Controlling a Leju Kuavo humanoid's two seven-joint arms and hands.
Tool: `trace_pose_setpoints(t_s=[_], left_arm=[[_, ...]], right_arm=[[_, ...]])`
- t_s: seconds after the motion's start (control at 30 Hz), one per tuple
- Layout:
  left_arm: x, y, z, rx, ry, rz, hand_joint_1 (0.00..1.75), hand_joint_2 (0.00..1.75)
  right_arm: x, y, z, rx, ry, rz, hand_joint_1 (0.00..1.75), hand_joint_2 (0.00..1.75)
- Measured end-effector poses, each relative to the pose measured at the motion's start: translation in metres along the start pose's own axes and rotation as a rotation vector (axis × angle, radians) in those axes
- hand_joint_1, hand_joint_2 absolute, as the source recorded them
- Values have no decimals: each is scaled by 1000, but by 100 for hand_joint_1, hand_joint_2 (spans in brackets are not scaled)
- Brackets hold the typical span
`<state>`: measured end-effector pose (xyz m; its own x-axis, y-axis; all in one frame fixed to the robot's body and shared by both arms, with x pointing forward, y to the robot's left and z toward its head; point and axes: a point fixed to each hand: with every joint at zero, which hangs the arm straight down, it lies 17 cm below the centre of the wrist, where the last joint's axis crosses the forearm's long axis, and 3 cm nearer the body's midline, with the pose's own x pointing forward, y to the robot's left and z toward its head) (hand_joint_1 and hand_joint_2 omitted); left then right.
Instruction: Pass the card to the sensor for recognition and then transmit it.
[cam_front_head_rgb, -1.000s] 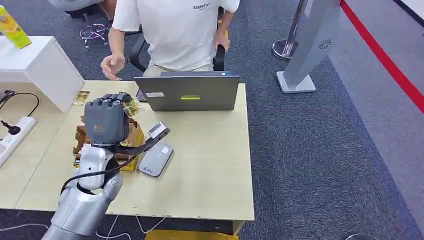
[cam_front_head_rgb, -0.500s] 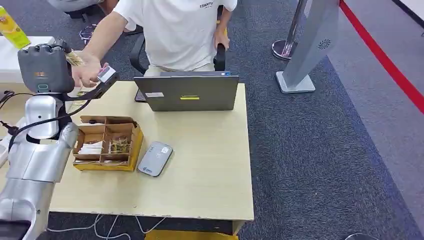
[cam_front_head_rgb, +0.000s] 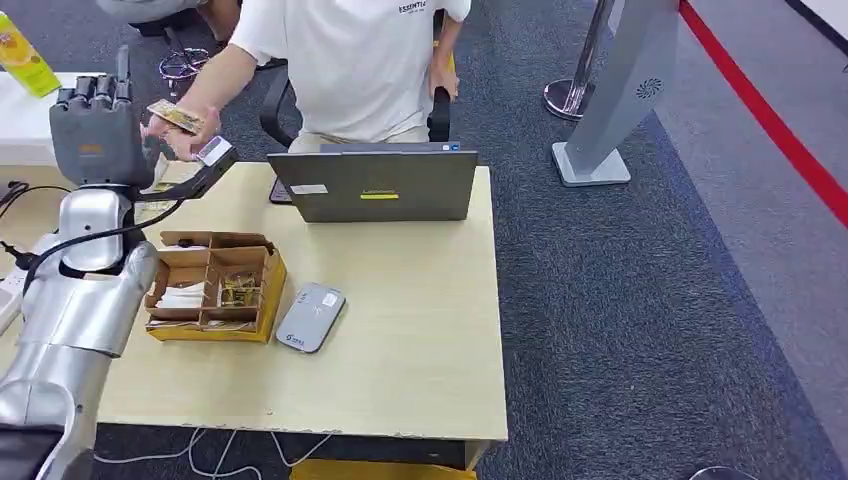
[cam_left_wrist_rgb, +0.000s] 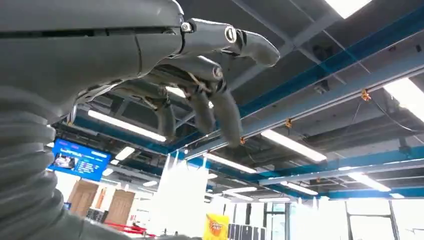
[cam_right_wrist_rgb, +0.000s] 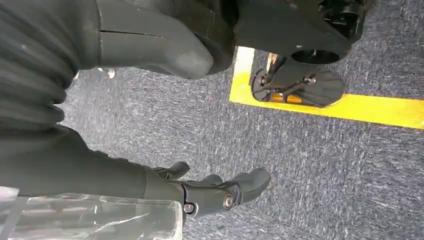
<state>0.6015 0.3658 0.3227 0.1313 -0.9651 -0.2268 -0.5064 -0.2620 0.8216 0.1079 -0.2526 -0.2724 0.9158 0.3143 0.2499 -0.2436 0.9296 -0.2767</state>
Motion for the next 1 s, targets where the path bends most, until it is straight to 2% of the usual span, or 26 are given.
trace_pose_setpoints(t_s=[0.17, 0.3, 0.43, 0.7, 0.77, 0.83, 1.0], left_arm=[[7, -4, 8, -4, -6, 42, 0, 175], [28, -5, 37, 3, -48, 109, 0, 175], [49, 10, 69, 34, -82, 153, 0, 175], [58, 33, 81, 83, -100, 186, 0, 175], [65, 40, 93, 105, -129, 205, 0, 175], [78, 48, 120, 112, -171, 218, 0, 175], [119, 27, 216, -99, -298, 210, 0, 175]], right_arm=[[-1, 0, 0, -2, 5, -6, 0, 175], [-3, -1, 0, -7, 12, -19, 0, 175], [-4, -1, 0, -8, 16, -28, 0, 175], [-4, -2, 0, -9, 19, -35, 0, 175], [-5, -2, 0, -12, 23, -46, 0, 175], [-6, -2, 0, -19, 32, -79, 0, 175], [-15, -2, 2, -40, 66, -158, 0, 175]])
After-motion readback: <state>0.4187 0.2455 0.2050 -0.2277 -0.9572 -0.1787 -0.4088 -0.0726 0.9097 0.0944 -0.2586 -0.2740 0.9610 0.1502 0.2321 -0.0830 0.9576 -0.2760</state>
